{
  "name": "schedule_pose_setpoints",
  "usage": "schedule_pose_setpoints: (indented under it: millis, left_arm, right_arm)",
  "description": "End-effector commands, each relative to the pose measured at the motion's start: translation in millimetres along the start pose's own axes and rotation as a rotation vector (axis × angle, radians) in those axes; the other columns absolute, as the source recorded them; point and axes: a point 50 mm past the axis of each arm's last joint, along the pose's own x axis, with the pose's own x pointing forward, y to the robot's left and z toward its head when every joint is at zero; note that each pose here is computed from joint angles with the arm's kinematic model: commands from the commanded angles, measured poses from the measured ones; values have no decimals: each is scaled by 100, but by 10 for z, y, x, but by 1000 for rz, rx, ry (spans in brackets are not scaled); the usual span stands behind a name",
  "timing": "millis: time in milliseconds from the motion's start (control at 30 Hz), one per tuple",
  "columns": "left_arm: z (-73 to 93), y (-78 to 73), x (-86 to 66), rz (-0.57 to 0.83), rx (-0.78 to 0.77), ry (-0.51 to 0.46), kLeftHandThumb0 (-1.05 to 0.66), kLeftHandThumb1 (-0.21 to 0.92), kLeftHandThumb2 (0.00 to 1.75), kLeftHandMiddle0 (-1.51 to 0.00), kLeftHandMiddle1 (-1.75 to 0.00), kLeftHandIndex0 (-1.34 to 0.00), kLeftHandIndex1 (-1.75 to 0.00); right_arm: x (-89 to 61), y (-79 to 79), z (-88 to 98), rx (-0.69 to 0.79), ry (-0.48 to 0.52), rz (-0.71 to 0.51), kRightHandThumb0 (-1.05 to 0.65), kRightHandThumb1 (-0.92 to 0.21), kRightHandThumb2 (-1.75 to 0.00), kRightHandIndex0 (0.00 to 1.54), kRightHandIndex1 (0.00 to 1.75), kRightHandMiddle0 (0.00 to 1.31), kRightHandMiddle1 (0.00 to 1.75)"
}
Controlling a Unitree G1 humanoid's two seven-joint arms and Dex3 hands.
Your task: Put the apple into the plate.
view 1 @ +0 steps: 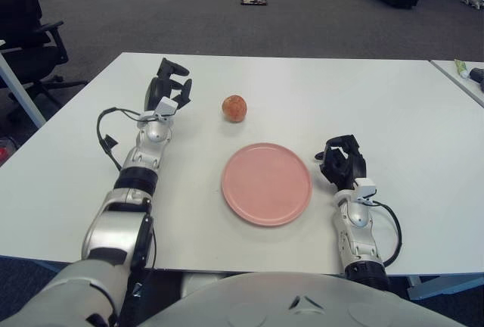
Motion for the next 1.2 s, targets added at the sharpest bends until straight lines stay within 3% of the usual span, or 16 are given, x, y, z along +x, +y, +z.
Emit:
schedule_pose_setpoints:
  millis: [0,133,500,867,1167]
  left_arm:
    - [149,1,167,3,65,-39,-76,92,61,-1,-88,-1,-88]
    - [295,-46,299,-30,158,-79,-83,92,53,0,-56,0,-59]
    - [533,-205,363,-248,317,-265,-101,90,34,0,-5,0,-12]
    - [745,-425,437,-428,465,-344,-105,84,27,0,0,0,0]
    - [819,-569,412,-506,470,-369,-105,83,26,0,0,0,0]
  right_arm:
    - [-65,-27,-152,-7,84,-23,-38,-70,-83,55,152,33,175]
    - [-69,-29,-158,4,85,-29,-38,-70,-83,56,153,33,175]
    - [-81,-27,-178,-14,72,-27,-38,-69,-84,56,152,33,175]
    - [-92,-37,-178,11,74,-34,-38,-69,-85,56,152,34,175]
    - [-107,-49,-170,22,83,-55,-38,-69,-85,56,151,34,175]
